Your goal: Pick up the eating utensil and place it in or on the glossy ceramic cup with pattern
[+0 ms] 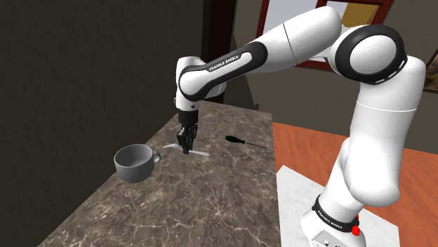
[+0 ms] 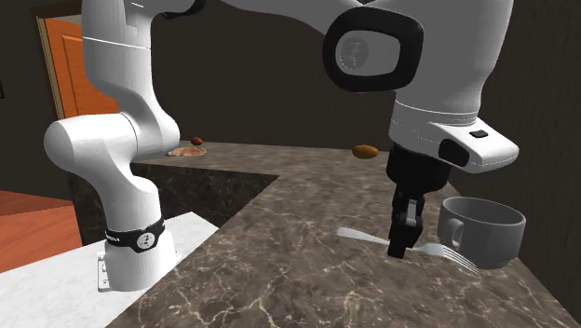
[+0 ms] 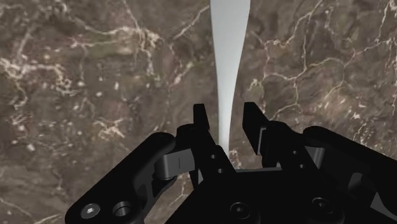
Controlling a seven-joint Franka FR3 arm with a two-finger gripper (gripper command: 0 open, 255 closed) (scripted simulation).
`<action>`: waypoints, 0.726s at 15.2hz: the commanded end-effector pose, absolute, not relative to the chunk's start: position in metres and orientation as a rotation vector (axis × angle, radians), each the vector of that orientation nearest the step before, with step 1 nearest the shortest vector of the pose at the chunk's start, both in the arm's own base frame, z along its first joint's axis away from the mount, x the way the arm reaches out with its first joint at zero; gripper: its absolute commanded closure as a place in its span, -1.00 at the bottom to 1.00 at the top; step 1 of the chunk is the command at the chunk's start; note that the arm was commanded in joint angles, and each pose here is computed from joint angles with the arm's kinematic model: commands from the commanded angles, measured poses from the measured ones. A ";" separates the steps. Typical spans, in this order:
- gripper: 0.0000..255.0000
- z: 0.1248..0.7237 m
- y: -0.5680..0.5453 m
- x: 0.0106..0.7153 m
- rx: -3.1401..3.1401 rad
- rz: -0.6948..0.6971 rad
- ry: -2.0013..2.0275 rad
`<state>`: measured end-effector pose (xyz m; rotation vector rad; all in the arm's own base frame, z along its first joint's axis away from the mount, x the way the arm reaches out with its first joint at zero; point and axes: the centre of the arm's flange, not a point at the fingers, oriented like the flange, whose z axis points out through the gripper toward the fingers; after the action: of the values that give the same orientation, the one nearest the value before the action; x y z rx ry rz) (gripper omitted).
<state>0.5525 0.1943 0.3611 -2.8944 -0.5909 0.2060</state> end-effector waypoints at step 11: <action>1.00 0.424 0.194 0.552 -2.894 0.206 -0.591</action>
<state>0.5525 0.1944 0.4187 -2.8943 -0.5909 0.2061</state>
